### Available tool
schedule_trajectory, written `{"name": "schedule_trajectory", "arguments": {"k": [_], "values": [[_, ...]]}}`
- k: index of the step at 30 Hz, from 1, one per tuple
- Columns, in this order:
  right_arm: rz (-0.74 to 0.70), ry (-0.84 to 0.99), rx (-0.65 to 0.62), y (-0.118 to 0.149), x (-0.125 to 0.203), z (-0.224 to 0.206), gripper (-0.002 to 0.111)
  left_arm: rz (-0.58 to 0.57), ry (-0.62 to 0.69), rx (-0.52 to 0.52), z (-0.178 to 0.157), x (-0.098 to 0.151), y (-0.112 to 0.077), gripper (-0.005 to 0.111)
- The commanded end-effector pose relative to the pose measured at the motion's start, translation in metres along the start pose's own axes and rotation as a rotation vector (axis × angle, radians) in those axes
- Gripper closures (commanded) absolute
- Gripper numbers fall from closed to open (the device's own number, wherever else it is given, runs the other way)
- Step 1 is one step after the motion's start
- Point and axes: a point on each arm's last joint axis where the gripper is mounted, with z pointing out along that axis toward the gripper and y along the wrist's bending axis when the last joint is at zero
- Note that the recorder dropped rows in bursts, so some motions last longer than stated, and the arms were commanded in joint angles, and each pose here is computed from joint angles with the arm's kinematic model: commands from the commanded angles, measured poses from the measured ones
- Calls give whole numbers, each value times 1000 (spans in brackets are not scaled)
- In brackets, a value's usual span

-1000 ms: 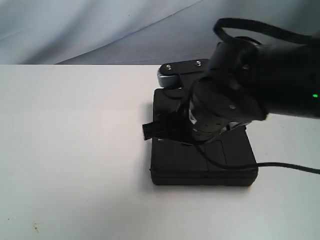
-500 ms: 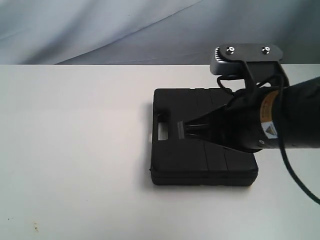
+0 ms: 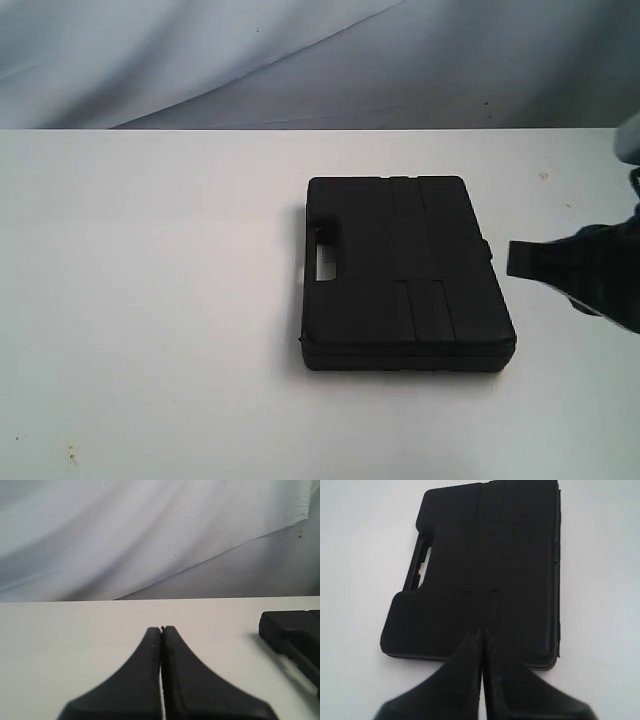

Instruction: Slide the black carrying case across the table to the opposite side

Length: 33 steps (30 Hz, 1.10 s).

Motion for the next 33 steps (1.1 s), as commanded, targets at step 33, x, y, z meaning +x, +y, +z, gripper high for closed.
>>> {"name": "schedule_trajectory", "arguments": {"k": [33], "values": [[-117, -714, 49, -85, 112, -58, 108, -2, -4, -2, 0, 1, 0, 107]]}}
